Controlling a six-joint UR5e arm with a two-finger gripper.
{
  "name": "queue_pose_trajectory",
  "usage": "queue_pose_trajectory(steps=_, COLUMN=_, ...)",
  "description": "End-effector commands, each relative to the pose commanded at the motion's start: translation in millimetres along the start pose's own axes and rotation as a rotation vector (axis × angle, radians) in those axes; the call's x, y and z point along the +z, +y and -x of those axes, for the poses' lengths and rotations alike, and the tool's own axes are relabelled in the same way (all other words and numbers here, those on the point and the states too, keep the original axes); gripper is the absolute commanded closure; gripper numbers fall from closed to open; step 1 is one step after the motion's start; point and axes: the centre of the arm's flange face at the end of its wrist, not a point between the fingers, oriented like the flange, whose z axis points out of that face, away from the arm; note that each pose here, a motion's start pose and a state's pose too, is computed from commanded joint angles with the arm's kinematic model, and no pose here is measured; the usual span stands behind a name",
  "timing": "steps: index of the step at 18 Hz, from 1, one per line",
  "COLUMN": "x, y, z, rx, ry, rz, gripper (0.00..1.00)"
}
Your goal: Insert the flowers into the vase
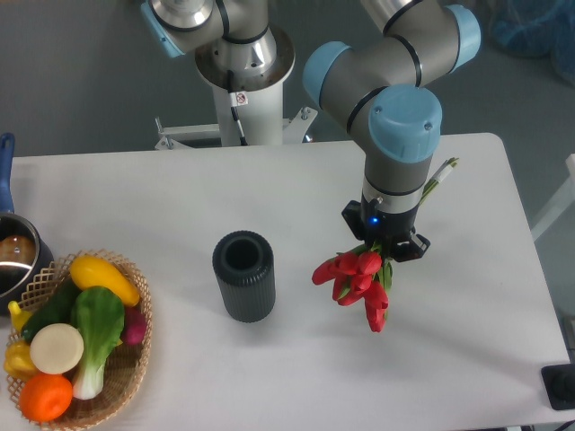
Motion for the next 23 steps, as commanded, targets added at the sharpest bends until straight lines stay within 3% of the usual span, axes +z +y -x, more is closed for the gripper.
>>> queue_pose_trajectory(steps=13, x=-7.4, y=-4.8, z=3.5, rx=-0.045, ry=-0.028, rz=-0.037, gripper=0.96)
queue_pose_trajectory(steps=19, x=-32.7, y=-24.5, z=7.4, rx=-0.116, ry=-0.087, rz=-0.265, gripper=0.97)
queue_pose_trajectory(steps=23, x=-50.3, y=-34.9, z=8.8, rx=-0.194, ry=-0.047, rz=-0.441, gripper=1.00)
